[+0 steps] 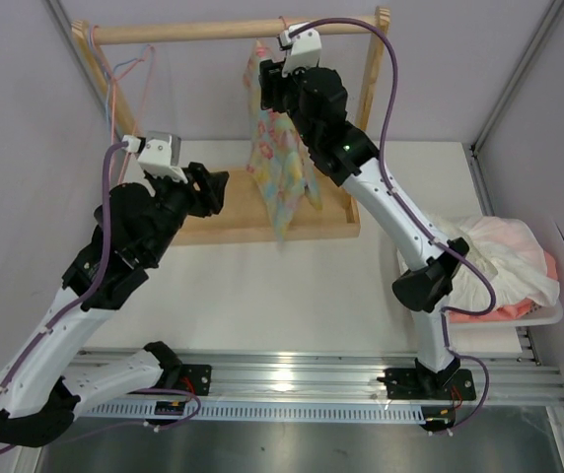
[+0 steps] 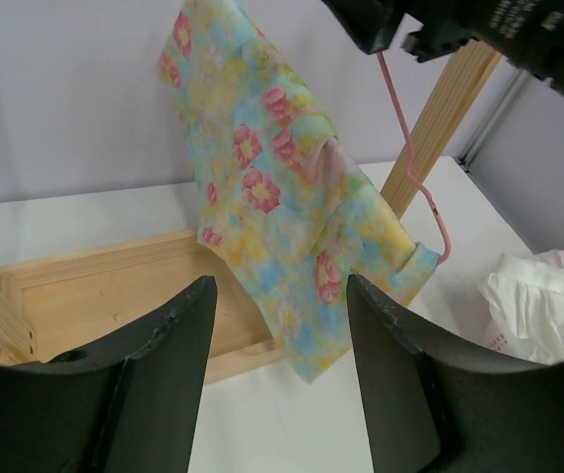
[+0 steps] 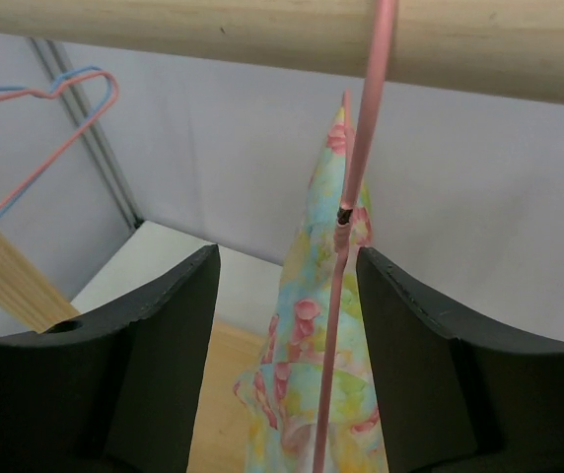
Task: Place the skirt on the hanger
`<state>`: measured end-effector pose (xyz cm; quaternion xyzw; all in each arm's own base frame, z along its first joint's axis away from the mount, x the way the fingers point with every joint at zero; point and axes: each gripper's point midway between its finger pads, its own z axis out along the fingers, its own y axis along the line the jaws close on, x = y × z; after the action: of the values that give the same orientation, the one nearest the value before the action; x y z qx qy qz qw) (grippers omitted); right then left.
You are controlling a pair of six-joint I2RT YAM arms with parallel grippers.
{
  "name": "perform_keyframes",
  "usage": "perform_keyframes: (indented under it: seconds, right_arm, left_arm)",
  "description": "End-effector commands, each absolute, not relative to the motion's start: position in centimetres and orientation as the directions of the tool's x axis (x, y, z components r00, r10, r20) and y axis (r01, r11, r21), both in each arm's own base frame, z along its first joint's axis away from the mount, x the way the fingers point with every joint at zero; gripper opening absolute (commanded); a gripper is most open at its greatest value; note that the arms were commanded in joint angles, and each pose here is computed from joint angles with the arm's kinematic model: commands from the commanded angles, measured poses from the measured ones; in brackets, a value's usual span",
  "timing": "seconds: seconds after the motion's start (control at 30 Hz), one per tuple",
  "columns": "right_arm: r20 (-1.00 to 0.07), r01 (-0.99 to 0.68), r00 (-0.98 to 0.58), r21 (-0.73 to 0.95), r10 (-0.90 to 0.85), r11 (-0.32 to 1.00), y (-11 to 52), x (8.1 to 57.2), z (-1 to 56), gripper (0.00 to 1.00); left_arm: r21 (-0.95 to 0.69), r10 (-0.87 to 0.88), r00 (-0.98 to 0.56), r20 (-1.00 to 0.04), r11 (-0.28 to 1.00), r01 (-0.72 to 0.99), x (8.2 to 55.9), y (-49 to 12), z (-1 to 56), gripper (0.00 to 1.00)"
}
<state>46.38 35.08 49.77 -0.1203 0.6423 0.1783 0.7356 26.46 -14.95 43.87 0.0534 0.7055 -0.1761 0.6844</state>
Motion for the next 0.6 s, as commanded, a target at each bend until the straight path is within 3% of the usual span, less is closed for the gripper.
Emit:
perform_keyframes:
  seconds: [0.0, 0.33, 0.57]
  right_arm:
    - [-0.975, -0.316, 0.211, 0.005, 0.076, 0.949, 34.0, 47.7, 51.8, 0.62]
    - [-0.97, -0.201, 0.243, -0.03, 0.02, 0.979, 30.9, 49.5, 51.5, 0.21]
    - [-0.964, -0.137, 0.264, -0.01, 0.027, 0.991, 27.8, 49.4, 52.9, 0.14]
  left_arm:
    - [-0.202, -0.192, -0.063, -0.979, 0.914, 0.352, 26.1, -15.6, 43.7, 0.61]
    - [-0.193, -0.174, -0.085, -0.981, 0.915, 0.354, 26.1, -15.7, 41.9, 0.61]
    - [-0.188, -0.164, -0.096, -0.982, 0.916, 0.354, 26.4, -16.0, 41.2, 0.61]
